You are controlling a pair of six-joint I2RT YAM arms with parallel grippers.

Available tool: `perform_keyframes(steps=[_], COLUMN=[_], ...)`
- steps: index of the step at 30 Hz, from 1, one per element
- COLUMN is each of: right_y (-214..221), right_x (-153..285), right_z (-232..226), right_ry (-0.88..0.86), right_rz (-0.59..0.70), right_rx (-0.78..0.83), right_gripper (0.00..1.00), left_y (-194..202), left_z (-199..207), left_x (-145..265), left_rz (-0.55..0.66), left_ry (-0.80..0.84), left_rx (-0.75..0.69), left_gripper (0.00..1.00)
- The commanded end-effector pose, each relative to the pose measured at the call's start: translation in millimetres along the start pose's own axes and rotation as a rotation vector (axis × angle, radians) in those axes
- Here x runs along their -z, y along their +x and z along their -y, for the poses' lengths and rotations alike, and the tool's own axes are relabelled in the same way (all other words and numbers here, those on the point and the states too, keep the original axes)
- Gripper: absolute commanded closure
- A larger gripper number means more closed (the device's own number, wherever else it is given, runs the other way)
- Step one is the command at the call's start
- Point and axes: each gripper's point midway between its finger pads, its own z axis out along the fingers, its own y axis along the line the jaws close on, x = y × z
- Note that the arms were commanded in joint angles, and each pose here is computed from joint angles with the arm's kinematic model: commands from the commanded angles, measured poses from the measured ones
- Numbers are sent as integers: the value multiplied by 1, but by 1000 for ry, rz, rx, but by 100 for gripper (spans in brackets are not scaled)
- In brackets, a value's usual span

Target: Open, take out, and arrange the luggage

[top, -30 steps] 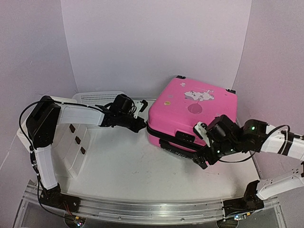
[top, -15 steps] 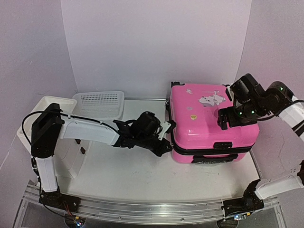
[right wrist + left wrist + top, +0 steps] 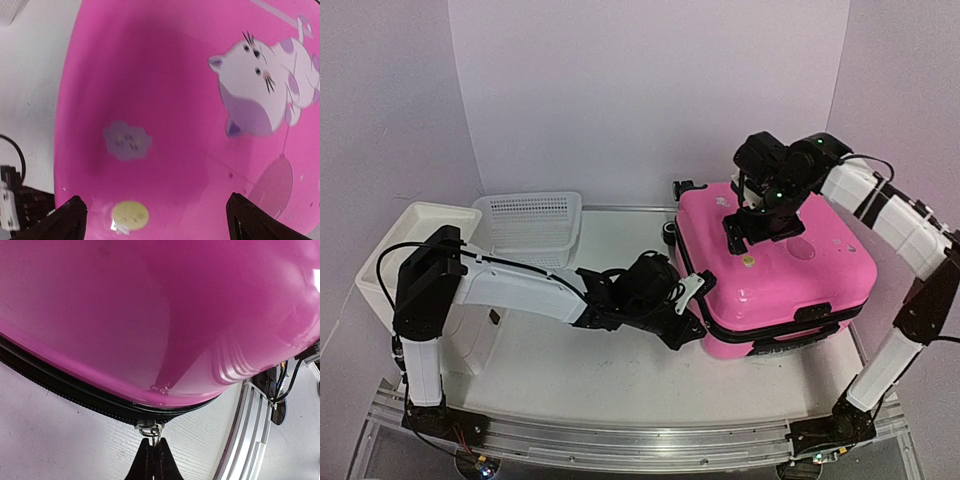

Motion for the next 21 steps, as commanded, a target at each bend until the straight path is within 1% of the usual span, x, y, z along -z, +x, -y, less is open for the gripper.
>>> perform_keyframes(steps=[1,6,10,13,15,17,21], right_y=[-40,-69,-73,-56,-39,-17,21], right_x=[-7,-41,-71,-88,-96,-99,-104], right_z=[-10,-15,-22,-18,-14,-11,-11], right_ry=[58,144,170,208,223,220,174], right_rz=[52,36,-9,-75,-124,-175,-239], right_rx=[40,90,123,147,158,167,175], right_gripper=[2,2,2,2,2,2,6], left_y=[-31,-25,-22,-20,-19,-20,-28], left_z=[15,11,5,-4,-19,-37,-87], left_x=[3,3,6,10,15,22,38], left_rz=[100,101,102,104,105,109,124], left_ry=[68,62,35,7,-21,-44,-79], left_rx=[-18,-12,-18,-19,-3,20,81], left_gripper=[100,100,100,100,100,100,100])
